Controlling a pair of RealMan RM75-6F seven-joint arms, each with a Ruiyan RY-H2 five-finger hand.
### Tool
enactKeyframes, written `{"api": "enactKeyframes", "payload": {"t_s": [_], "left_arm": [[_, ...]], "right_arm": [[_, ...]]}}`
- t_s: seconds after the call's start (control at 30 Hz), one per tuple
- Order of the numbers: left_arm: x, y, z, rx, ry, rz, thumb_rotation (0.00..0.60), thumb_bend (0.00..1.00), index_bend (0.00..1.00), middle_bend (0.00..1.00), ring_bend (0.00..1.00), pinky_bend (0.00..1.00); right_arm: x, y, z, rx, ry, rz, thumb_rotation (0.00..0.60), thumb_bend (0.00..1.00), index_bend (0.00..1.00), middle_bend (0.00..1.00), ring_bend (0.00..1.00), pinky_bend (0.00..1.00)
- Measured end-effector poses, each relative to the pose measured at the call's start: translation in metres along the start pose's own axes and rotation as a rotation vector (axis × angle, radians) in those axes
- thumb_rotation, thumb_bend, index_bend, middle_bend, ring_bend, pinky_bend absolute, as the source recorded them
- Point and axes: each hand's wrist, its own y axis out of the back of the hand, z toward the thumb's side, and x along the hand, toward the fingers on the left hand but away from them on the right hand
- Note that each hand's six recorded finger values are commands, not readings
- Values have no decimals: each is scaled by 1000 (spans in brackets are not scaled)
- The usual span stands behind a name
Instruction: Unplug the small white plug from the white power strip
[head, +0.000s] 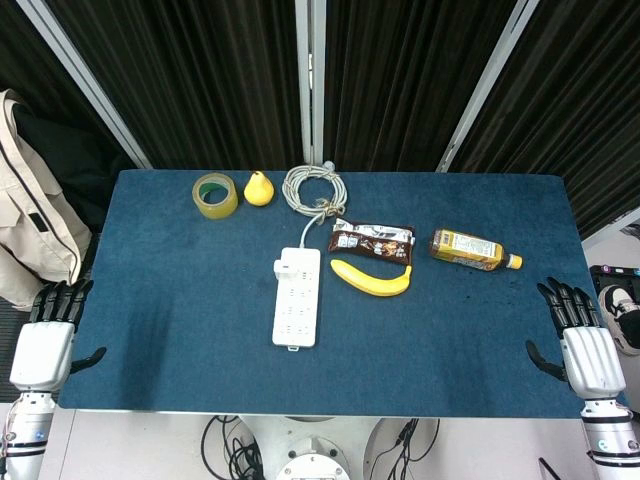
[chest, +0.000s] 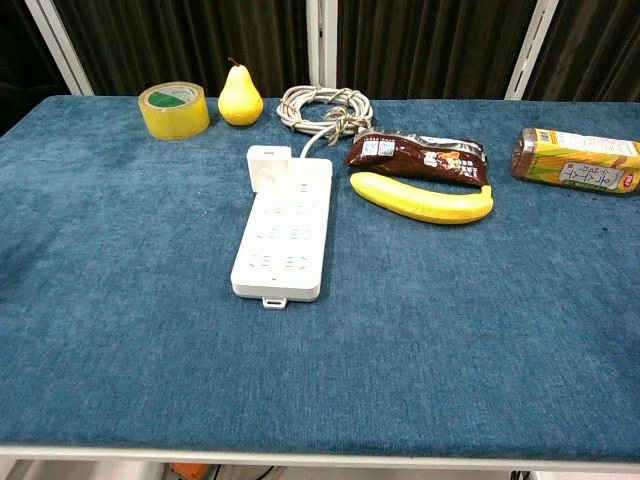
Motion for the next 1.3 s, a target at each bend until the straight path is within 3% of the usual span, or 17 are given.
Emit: {"api": "enactKeyframes", "payload": {"t_s": [0.2,0.4,0.57,0.8,1.03,1.17,1.3], "left_arm": [[-1,-1,0,10,3,-2,600,92,58,73,0,0],[-1,-3,2,19,-7,-4,600,92,60,73,0,0],[6,-3,19,19,-85,-2,600,92,84,90,0,0],[33,-8,82,-4,-364,-31,600,112,125,132,19,32],[55,-34,170,-19,-695,-132,600,194,151,165,42,83],[63,-55,214,-10,-831,-195,600,210,151,165,42,88],[69,-74,243,7,-904,-233,600,208,151,163,42,87]], "right_arm": [[-3,-5,3,-6,11,49,600,243,0,12,0,11],[-6,-1,8,-9,34,51,600,244,0,17,0,11],[-15,4,22,-21,94,59,600,244,0,43,0,11],[-53,9,67,-4,248,95,600,269,0,116,0,72],[-106,-6,140,39,415,198,600,269,0,114,0,105],[-137,-20,189,61,493,257,600,269,0,115,0,119],[-160,-37,239,79,549,291,600,270,0,128,0,142]]}}
